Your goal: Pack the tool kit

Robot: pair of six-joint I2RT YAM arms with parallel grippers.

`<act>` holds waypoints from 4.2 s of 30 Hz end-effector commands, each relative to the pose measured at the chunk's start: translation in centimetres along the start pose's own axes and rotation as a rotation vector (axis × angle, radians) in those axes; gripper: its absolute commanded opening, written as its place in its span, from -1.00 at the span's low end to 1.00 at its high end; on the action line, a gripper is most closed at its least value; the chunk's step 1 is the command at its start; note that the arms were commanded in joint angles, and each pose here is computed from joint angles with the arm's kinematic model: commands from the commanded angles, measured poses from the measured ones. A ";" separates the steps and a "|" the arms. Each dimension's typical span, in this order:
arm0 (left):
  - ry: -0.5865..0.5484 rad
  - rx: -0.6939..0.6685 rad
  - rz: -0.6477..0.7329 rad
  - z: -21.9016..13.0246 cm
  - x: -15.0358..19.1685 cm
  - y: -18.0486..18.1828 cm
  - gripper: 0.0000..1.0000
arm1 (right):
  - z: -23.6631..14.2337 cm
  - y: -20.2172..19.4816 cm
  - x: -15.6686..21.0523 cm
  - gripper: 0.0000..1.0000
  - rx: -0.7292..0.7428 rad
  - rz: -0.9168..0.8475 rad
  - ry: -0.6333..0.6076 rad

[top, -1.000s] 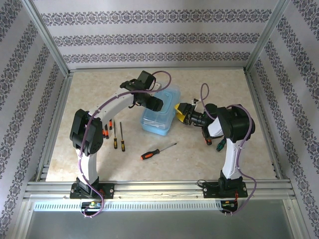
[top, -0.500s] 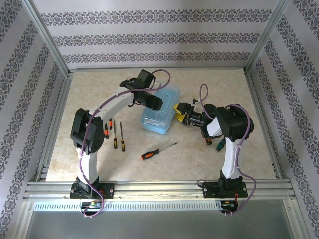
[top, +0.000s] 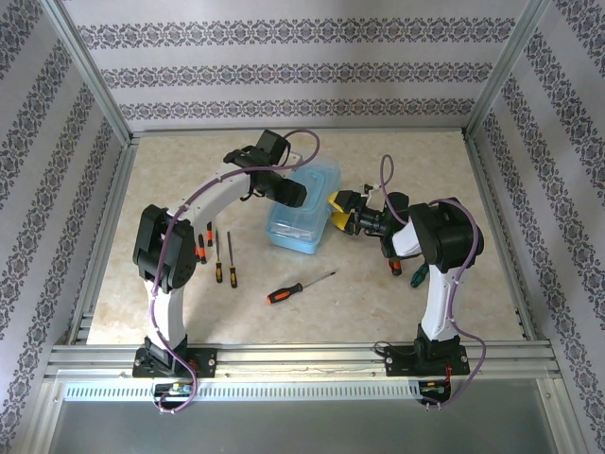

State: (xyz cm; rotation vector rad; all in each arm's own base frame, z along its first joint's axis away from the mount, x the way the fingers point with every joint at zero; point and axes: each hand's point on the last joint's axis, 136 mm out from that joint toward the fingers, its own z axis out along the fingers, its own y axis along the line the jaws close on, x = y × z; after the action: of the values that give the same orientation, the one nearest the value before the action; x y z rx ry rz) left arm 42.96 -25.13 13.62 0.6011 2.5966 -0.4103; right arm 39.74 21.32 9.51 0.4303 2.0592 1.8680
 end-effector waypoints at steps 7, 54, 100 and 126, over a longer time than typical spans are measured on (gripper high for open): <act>0.198 0.066 -0.017 4.3 5.3 -0.8 -0.31 | 1.9 3.7 0.7 0.59 -0.108 -0.127 0.083; 0.203 0.045 -0.143 2.3 3.4 -1.4 -0.52 | -7.1 7.0 -3.2 0.22 -0.088 -0.158 -0.121; -0.227 0.670 -0.448 -2.2 -3.0 -3.0 -0.66 | -4.8 7.8 -2.9 0.13 0.302 -0.306 -0.143; -0.270 0.653 -0.478 -2.8 -2.9 -2.2 -0.51 | -1.3 12.4 -1.1 0.08 0.105 -0.306 -0.020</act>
State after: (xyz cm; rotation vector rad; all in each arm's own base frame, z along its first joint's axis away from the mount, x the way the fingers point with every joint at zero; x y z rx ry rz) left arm 42.91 -27.32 15.78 0.0892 2.3463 -1.3912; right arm 40.07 19.86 20.82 0.1985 2.1094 1.5281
